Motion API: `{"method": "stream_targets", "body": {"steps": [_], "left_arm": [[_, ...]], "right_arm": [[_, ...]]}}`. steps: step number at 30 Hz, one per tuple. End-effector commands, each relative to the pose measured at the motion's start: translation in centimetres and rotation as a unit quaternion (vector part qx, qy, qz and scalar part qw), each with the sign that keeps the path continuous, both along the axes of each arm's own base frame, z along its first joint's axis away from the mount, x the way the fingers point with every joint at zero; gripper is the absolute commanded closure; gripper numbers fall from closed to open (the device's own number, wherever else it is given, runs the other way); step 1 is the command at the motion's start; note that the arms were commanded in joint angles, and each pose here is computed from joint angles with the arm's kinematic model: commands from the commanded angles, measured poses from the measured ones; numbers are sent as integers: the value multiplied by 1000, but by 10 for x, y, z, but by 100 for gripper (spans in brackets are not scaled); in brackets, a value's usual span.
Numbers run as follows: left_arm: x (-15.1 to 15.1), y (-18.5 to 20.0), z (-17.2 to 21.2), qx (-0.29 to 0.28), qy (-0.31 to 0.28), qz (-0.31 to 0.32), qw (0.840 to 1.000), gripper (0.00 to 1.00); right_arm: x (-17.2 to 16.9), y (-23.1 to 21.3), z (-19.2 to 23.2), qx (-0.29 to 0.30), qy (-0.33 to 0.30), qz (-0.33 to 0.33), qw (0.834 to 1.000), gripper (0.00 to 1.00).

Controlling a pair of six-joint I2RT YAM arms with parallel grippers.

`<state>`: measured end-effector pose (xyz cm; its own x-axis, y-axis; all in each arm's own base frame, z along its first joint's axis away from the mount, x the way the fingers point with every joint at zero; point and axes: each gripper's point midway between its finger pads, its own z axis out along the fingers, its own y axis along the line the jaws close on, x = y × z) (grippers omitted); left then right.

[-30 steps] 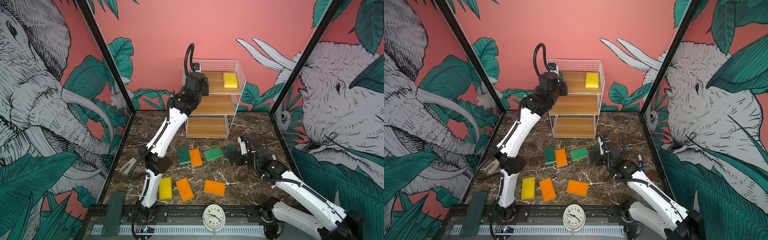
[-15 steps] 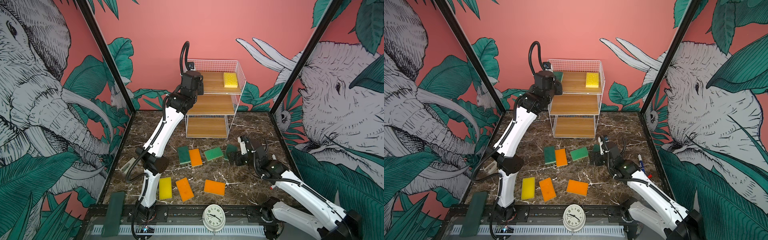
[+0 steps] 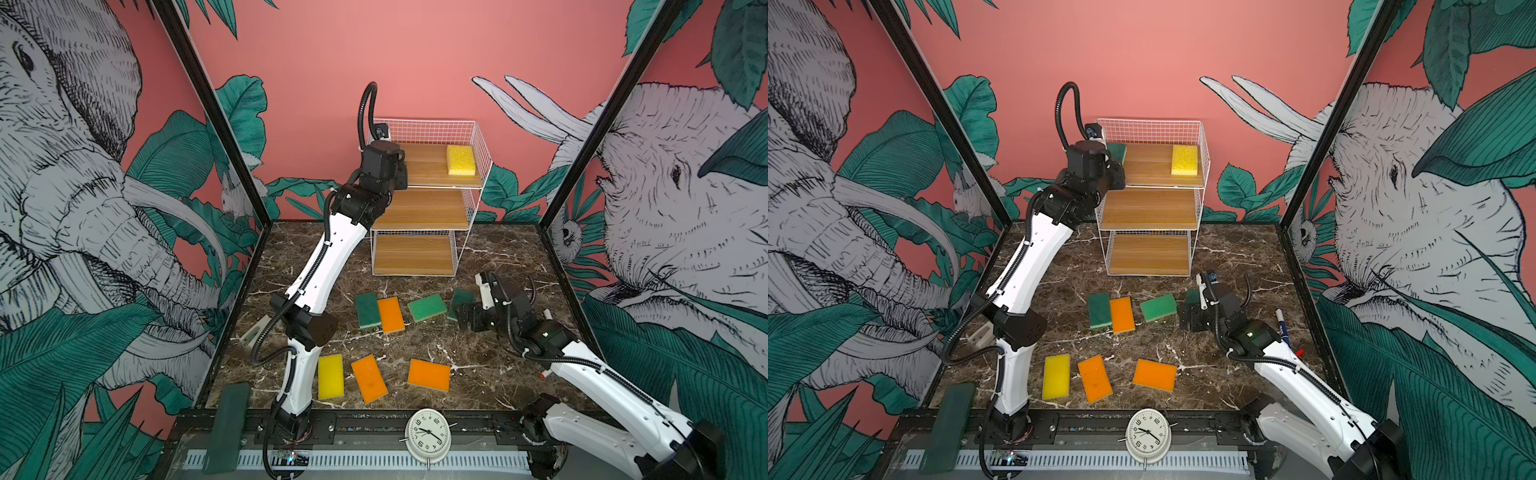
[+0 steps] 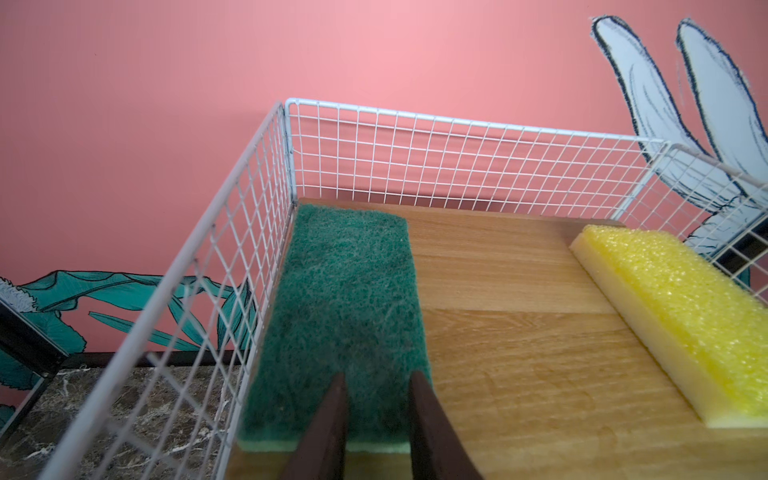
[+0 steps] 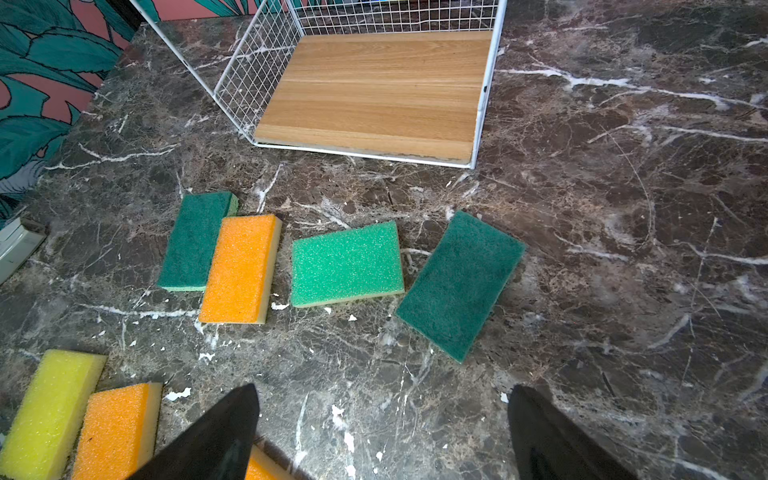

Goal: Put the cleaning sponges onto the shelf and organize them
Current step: 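Push the green pad farther onto the top shelf with the left gripper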

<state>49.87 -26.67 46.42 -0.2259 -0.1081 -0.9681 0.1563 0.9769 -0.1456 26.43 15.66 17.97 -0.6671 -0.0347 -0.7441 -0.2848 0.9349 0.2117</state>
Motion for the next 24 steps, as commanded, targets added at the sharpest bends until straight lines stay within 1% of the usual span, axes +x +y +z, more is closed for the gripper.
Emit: {"method": "stream_targets", "body": {"steps": [1, 10, 16, 24], "left_arm": [[-8, 2, 14, -25, -6, -10, 1000, 73], [-6, -11, 15, -56, -5, -32, 998, 73], [-11, -16, 17, -55, -6, -39, 998, 73], [-29, -8, 35, -49, -18, -43, 998, 70]], "right_arm": [[-1, -2, 3, 8, -6, -7, 1000, 4], [-1, -4, 5, 6, -8, -8, 1000, 4], [0, -2, 5, 9, -8, -6, 1000, 4], [-1, -1, 7, 12, -9, -5, 1000, 4]]}}
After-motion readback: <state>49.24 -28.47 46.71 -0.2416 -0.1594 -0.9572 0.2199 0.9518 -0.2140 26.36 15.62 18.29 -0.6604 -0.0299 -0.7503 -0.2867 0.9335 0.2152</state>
